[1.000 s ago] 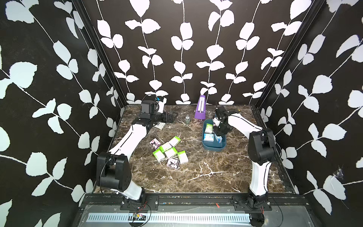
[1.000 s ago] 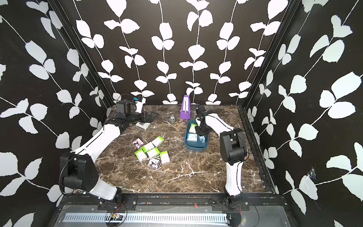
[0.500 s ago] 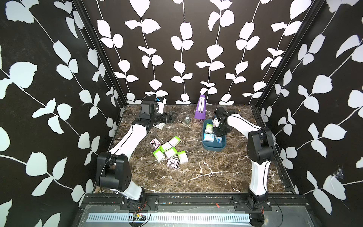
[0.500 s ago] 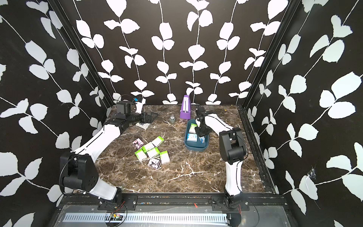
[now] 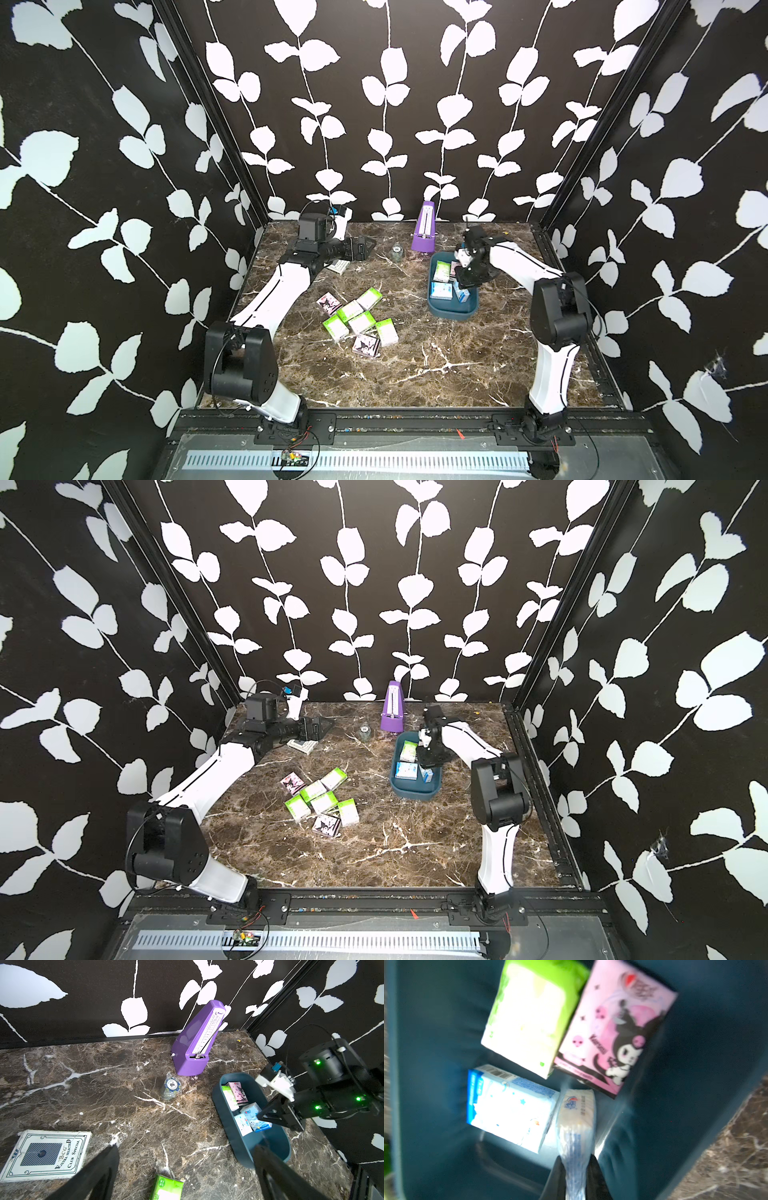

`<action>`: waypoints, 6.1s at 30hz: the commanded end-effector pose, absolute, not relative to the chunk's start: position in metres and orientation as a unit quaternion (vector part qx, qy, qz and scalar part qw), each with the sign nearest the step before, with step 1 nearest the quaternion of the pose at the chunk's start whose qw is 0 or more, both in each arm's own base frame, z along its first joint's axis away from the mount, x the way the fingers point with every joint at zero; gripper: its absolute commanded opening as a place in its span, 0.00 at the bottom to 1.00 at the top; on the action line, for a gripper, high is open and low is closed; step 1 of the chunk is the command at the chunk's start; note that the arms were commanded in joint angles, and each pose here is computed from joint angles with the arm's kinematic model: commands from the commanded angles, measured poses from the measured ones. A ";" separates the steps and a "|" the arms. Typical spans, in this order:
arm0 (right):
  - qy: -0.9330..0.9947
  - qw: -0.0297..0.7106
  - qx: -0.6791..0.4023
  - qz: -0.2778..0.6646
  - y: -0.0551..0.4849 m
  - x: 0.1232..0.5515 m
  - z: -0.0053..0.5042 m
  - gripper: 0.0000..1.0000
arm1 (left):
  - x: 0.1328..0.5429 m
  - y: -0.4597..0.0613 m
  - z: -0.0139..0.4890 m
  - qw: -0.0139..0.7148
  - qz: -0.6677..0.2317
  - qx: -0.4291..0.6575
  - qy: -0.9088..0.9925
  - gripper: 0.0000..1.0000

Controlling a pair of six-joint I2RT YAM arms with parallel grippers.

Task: Put the pocket tissues into the storage box
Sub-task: Place the pocket tissues in the storage box, then pick up the pocket tissues from the center of the board.

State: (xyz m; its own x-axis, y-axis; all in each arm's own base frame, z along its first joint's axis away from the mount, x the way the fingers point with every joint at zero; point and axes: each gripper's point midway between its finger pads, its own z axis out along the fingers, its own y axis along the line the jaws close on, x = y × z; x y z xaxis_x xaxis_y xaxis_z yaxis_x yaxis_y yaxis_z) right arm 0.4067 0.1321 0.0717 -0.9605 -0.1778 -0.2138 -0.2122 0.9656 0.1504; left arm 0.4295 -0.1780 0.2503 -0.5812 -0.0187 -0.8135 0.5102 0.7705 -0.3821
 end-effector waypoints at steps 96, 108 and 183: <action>0.968 0.031 -0.204 -0.141 0.129 0.382 0.045 0.00 | 0.431 -0.172 0.266 0.454 -0.305 0.150 0.824 0.99; 0.993 0.073 -0.089 0.026 0.143 0.392 0.057 0.00 | 0.430 -0.169 0.267 0.456 -0.296 0.153 0.825 0.99; 0.904 0.187 -0.347 0.165 0.361 0.292 0.096 0.84 | 0.436 -0.106 0.269 0.494 -0.212 0.042 0.842 0.99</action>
State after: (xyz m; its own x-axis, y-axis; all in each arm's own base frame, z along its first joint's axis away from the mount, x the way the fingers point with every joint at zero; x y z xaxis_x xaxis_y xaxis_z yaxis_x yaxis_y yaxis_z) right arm 0.3119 0.3535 0.1095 -0.6809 -0.5538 -0.4792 -0.6848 0.7135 0.1484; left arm 0.4378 -0.1215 0.2654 -0.5229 -0.0990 -0.8466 0.3391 0.8871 -0.3131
